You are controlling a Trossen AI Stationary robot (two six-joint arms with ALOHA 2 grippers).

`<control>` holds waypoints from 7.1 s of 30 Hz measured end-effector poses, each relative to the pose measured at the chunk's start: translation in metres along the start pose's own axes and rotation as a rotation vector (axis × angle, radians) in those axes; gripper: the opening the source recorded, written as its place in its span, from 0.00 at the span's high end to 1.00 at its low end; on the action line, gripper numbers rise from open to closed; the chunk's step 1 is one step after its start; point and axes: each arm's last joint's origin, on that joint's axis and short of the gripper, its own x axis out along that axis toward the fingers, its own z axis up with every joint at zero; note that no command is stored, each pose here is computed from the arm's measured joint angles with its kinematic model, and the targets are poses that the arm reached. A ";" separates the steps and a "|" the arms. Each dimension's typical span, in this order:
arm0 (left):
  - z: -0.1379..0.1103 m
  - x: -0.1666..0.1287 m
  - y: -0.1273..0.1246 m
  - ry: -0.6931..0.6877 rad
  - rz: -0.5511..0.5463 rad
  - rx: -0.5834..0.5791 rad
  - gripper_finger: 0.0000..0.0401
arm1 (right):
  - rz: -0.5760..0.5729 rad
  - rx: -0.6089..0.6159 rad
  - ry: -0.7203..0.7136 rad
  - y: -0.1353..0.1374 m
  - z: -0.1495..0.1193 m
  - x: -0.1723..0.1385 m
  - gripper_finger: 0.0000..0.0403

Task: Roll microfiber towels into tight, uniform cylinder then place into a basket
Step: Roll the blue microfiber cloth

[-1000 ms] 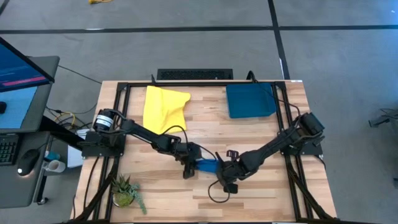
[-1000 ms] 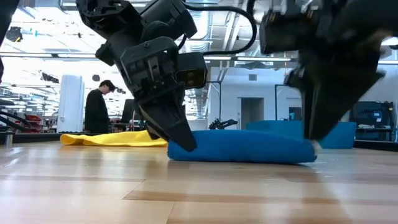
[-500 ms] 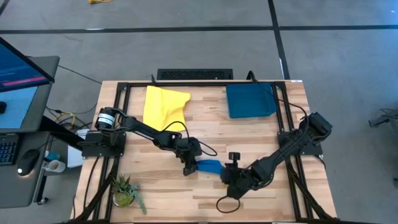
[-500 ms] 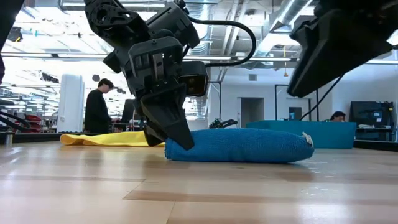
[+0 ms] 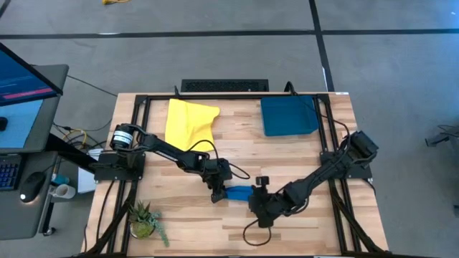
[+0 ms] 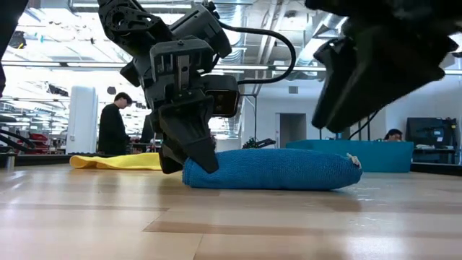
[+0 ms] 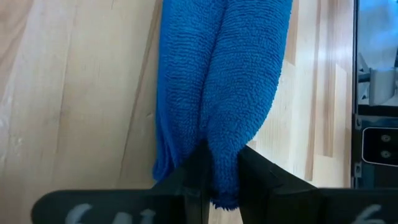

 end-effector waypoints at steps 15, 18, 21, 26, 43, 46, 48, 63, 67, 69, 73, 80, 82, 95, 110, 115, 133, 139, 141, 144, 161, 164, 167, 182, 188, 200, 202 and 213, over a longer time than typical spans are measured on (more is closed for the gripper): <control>0.000 0.000 0.000 -0.001 0.001 -0.009 0.89 | -0.013 0.068 0.095 -0.006 -0.007 0.035 0.60; 0.000 0.000 0.000 0.000 0.002 -0.009 0.89 | -0.007 0.125 0.101 -0.010 -0.006 0.036 0.65; 0.000 0.000 0.000 0.000 0.002 -0.009 0.89 | 0.030 0.171 0.122 -0.015 -0.005 0.037 0.73; 0.000 0.000 0.000 0.000 0.002 -0.009 0.89 | 0.127 0.241 0.170 -0.026 -0.002 0.044 0.92; 0.000 0.000 0.000 0.004 -0.008 0.112 0.71 | 0.454 0.488 0.352 -0.084 0.000 0.064 0.96; 0.000 0.000 0.000 0.004 -0.007 0.146 0.71 | 0.462 0.550 0.368 -0.095 -0.001 0.067 0.94; 0.000 0.000 0.000 0.002 -0.001 0.171 0.72 | 0.478 0.570 0.378 -0.101 -0.002 0.068 0.94; -0.009 -0.008 -0.020 -0.054 0.212 0.415 0.75 | 0.471 0.639 0.385 -0.111 -0.002 0.071 0.95; -0.018 -0.008 -0.028 -0.034 0.304 0.458 0.76 | 0.467 0.645 0.369 -0.111 0.000 0.071 0.95; -0.022 -0.007 -0.032 -0.034 0.331 0.475 0.76 | 0.468 0.646 0.367 -0.111 0.000 0.072 0.94; -0.030 -0.005 -0.042 -0.046 0.372 0.522 0.76 | 0.474 0.646 0.346 -0.111 0.001 0.072 0.96; -0.037 -0.002 -0.049 -0.045 0.407 0.598 0.76 | 0.482 0.638 0.339 -0.111 0.002 0.072 0.95; -0.036 -0.003 -0.049 -0.044 0.398 0.595 0.76 | 0.485 0.634 0.338 -0.111 0.002 0.072 0.95; -0.032 -0.006 -0.042 -0.114 0.515 0.495 0.53 | 0.496 0.630 0.351 -0.110 0.001 0.072 0.95; -0.058 -0.019 -0.076 -0.129 0.640 0.625 0.51 | 0.517 0.632 0.353 -0.117 0.000 0.073 0.94; -0.062 -0.031 -0.094 -0.201 0.649 0.725 0.51 | 0.532 0.649 0.357 -0.122 0.000 0.074 0.95; -0.037 0.000 -0.071 -0.241 0.625 0.851 0.51 | 0.555 0.695 0.381 -0.129 -0.002 0.075 0.94; -0.030 -0.003 -0.060 -0.211 0.562 0.744 0.51 | 0.557 0.699 0.383 -0.129 -0.002 0.075 0.95; -0.029 -0.004 -0.059 -0.220 0.567 0.737 0.51 | 0.557 0.699 0.384 -0.129 -0.002 0.075 0.94; -0.028 -0.003 -0.062 -0.243 0.584 0.773 0.51 | 0.556 0.699 0.389 -0.129 -0.002 0.074 0.94; -0.010 -0.013 -0.035 -0.125 0.281 0.533 0.77 | 0.679 0.687 0.424 -0.121 -0.002 0.071 0.95; -0.011 -0.013 -0.037 -0.097 0.181 0.482 0.85 | 0.740 0.675 0.431 -0.115 0.000 0.069 0.94; -0.013 -0.012 -0.040 -0.083 0.138 0.436 0.92 | 0.760 0.675 0.431 -0.110 0.001 0.068 0.95; -0.021 -0.010 -0.040 -0.029 0.174 0.359 0.91 | 0.779 0.834 0.513 -0.102 -0.004 0.098 0.94; -0.022 -0.009 -0.041 -0.051 0.222 0.418 0.88 | 0.771 0.835 0.511 -0.103 -0.005 0.101 0.95; -0.026 -0.010 -0.036 0.017 0.266 0.553 0.58 | 0.765 0.827 0.496 -0.103 -0.004 0.099 0.94; -0.028 -0.011 -0.034 0.038 0.311 0.558 0.55 | 0.764 0.828 0.496 -0.103 -0.004 0.100 0.93; -0.048 -0.030 -0.059 0.033 0.465 0.587 0.54 | 0.756 0.825 0.482 -0.103 -0.003 0.100 0.94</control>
